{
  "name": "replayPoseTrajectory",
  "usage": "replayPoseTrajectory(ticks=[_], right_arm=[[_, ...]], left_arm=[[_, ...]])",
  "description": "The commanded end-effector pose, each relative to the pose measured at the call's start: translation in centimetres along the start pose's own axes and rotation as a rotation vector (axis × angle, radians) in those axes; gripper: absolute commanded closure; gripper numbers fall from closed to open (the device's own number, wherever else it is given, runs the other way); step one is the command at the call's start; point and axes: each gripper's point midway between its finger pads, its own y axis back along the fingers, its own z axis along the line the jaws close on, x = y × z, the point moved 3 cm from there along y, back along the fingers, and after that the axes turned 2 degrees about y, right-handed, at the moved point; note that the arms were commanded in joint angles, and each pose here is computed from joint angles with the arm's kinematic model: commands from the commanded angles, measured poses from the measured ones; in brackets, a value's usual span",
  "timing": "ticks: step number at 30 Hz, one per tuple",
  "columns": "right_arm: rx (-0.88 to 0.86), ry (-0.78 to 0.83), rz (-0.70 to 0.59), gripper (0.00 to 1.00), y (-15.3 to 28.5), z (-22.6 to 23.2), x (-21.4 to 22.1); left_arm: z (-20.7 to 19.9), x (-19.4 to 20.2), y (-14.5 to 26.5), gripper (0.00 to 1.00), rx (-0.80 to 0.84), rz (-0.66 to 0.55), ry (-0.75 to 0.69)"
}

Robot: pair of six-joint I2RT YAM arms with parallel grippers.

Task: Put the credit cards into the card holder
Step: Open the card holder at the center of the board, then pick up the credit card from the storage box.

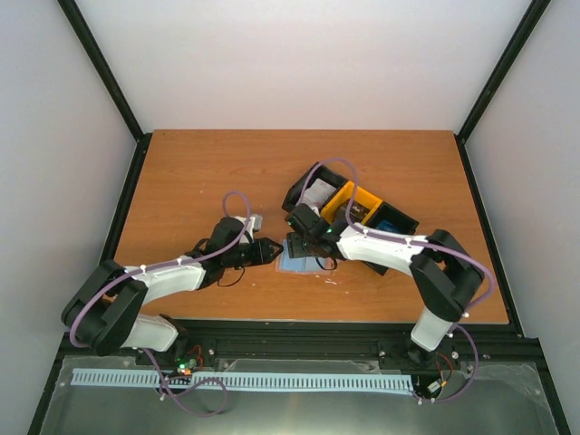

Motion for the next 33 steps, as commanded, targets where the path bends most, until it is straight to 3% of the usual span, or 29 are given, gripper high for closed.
replayPoseTrajectory(ticks=[1,10,22,30,33], right_arm=[[-0.03,-0.018,-0.067,0.31,2.9,-0.2,-1.6],[-0.06,-0.034,-0.076,0.36,4.2,-1.1,-2.6],[0.074,0.108,-0.118,0.38,6.8,-11.1,-6.7],[0.159,0.14,-0.154,0.41,9.5,-16.8,-6.5],[0.117,0.163,-0.196,0.4,10.8,-17.0,-6.4]], left_arm=[[-1.7,-1.0,0.1,0.59,0.079,-0.05,-0.066],[-2.0,-0.4,-0.3,0.58,0.117,-0.011,-0.103],[-2.9,-0.1,-1.3,0.56,0.158,0.059,-0.187],[-3.8,-0.2,-2.7,0.56,0.13,0.125,-0.268],[-4.5,-0.4,-2.7,0.55,0.134,0.144,-0.272]])
